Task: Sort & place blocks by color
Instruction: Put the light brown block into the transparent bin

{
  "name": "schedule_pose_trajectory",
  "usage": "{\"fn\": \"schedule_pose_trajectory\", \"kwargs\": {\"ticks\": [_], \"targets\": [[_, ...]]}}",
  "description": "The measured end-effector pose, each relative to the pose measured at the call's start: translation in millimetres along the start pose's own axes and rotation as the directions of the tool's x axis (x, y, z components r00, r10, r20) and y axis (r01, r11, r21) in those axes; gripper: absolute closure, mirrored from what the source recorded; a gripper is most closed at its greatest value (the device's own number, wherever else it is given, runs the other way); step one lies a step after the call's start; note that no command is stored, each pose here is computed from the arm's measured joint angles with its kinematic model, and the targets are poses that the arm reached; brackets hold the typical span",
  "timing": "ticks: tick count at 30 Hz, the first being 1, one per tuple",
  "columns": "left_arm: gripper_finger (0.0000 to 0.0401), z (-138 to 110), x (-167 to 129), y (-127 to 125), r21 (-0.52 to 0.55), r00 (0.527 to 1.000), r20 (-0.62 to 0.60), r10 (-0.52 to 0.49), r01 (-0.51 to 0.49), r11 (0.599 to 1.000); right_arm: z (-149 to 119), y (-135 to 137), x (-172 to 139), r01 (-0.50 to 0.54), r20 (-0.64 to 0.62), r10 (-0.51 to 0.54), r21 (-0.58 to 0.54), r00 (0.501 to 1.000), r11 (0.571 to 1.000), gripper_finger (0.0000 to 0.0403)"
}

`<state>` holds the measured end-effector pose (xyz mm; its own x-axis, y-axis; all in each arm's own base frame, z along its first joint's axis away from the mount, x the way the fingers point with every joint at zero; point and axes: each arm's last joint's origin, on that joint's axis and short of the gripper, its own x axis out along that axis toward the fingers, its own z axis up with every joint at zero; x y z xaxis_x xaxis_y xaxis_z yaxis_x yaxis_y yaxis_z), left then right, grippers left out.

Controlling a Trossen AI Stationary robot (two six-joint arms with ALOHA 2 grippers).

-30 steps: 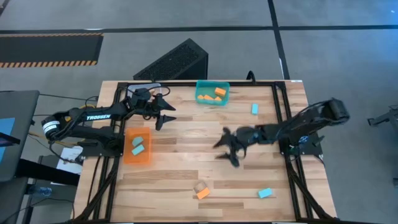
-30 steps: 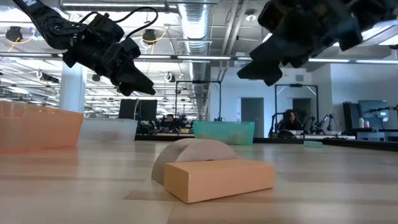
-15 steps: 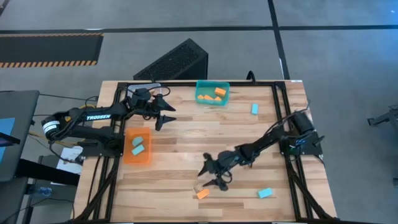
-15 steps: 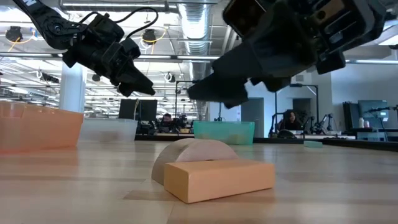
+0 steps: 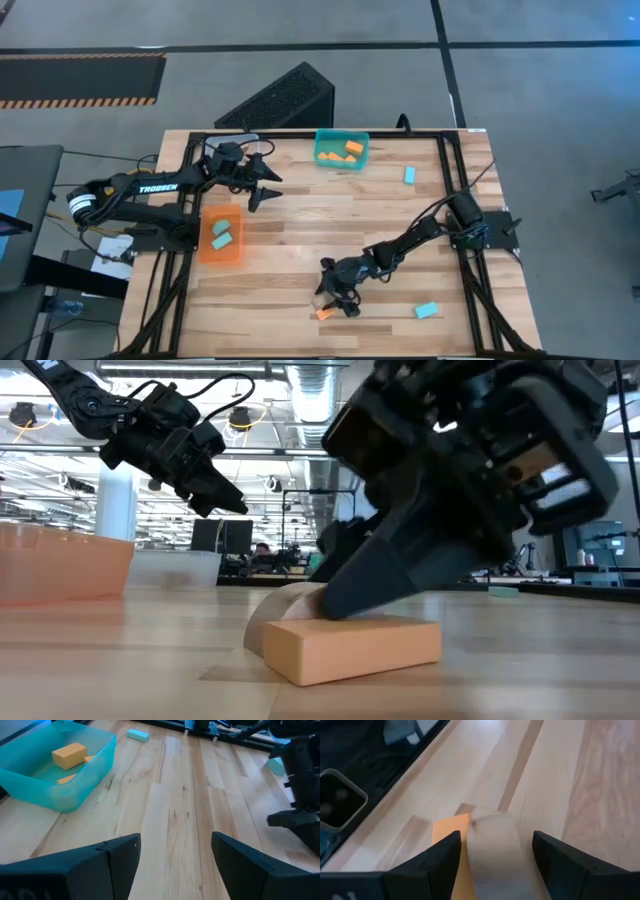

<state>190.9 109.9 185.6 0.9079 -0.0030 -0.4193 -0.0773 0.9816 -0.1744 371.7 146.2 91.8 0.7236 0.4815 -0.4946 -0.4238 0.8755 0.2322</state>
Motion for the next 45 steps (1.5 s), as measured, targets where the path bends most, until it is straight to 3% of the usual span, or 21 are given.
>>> {"fn": "schedule_pose_trajectory", "kwargs": {"ticks": [4,9,18,25,29,35,40,45], "targets": [[0.0173,-1,0,0,0.006,1.000,-0.008,-0.005,0.006,1.000,-1,-3,5,0.040,0.000,-0.040,0.061,0.999,0.997,0.0133],[0.0173,-1,0,0,0.013,1.000,-0.012,-0.006,0.006,1.000,-2,-4,4,0.052,-0.012,-0.052,0.030,0.999,0.998,0.0143],[0.0173,-1,0,0,0.024,1.000,-0.012,-0.005,0.006,1.000,3,-13,-2,0.060,-0.020,-0.060,-0.008,0.998,0.998,0.0283],[0.0173,-1,1,-1,0.018,1.000,-0.012,-0.011,0.011,1.000,26,-28,-35,0.090,-0.095,-0.096,-0.063,0.991,0.994,0.0282],[0.0173,-1,1,-2,0.017,1.000,-0.012,-0.011,0.011,1.000,45,-42,-69,0.195,-0.134,-0.212,-0.132,0.968,0.972,0.0282],[0.0173,-1,2,-4,0.012,1.000,-0.016,-0.024,0.024,1.000,69,-90,-130,0.491,-0.132,-0.512,-0.162,0.849,0.856,0.0282],[0.0173,-1,3,-7,0.018,0.999,-0.018,-0.035,0.035,0.999,74,-151,-183,0.693,-0.087,-0.695,-0.047,0.714,0.719,0.0276],[0.0173,-1,3,-7,0.016,0.999,-0.022,-0.034,0.034,0.999,69,-198,-225,0.801,-0.044,-0.800,0.069,0.598,0.595,0.0275]]}}
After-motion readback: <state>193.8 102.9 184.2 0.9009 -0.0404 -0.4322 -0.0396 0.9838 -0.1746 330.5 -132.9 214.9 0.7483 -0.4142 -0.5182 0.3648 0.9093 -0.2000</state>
